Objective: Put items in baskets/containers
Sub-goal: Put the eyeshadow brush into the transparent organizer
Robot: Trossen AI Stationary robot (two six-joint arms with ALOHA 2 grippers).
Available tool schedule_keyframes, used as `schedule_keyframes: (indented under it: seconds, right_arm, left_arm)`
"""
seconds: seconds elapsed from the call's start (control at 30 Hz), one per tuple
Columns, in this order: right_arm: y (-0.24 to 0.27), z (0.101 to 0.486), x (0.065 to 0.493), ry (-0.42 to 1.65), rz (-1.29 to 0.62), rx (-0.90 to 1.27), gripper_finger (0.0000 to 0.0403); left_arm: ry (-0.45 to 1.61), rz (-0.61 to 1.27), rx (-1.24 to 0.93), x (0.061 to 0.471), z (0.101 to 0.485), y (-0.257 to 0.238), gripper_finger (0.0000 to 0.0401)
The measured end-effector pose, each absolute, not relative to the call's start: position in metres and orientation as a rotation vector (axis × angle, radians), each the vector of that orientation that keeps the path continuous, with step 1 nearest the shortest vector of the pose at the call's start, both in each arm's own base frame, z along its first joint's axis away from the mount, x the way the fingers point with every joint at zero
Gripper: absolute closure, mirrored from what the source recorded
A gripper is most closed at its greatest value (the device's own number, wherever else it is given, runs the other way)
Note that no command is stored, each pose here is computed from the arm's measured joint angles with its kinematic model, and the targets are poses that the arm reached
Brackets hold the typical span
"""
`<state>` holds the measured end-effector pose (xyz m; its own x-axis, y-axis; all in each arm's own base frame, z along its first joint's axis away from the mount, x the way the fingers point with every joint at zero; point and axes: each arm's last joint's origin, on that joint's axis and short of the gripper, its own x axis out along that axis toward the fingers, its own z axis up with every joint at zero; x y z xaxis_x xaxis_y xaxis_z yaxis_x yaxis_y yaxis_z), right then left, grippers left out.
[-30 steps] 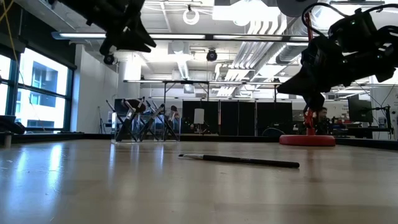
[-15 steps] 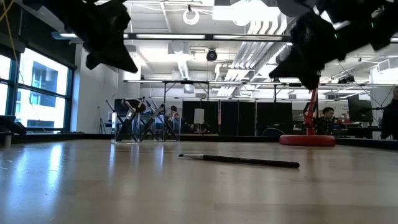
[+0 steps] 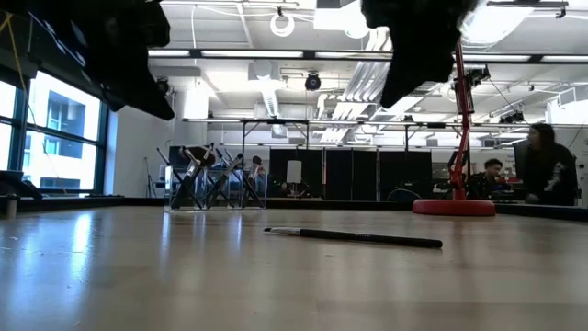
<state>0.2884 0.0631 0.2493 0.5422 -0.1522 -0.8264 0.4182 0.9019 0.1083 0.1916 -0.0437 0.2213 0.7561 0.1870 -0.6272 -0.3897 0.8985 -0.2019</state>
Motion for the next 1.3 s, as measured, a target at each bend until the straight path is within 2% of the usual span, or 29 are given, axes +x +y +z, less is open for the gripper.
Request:
schedule_keyframes:
  seconds: [0.3,0.57,0.77,1.1,1.3]
  right_arm:
    - [0.113,0.241,0.351,1.206,-0.381,0.33,0.0403]
    - [0.143,0.23,0.38,1.349,-0.415,0.3,0.0403]
    - [0.153,0.224,0.385,1.375,-0.409,0.343,0.0392]
    - [0.15,0.204,0.377,1.419,-0.481,0.338,0.0331]
    - [0.15,0.201,0.377,1.41,-0.511,0.381,0.031]
  left_arm:
    - [0.657,0.239,-0.318,0.188,0.221,-0.058,0.0401]
    - [0.666,0.213,-0.335,0.187,0.221,-0.062,0.0401]
    - [0.669,0.208,-0.338,0.187,0.221,-0.062,0.0401]
    - [0.669,0.209,-0.347,0.187,0.221,-0.062,0.0401]
    - [0.67,0.208,-0.358,0.187,0.221,-0.063,0.0401]
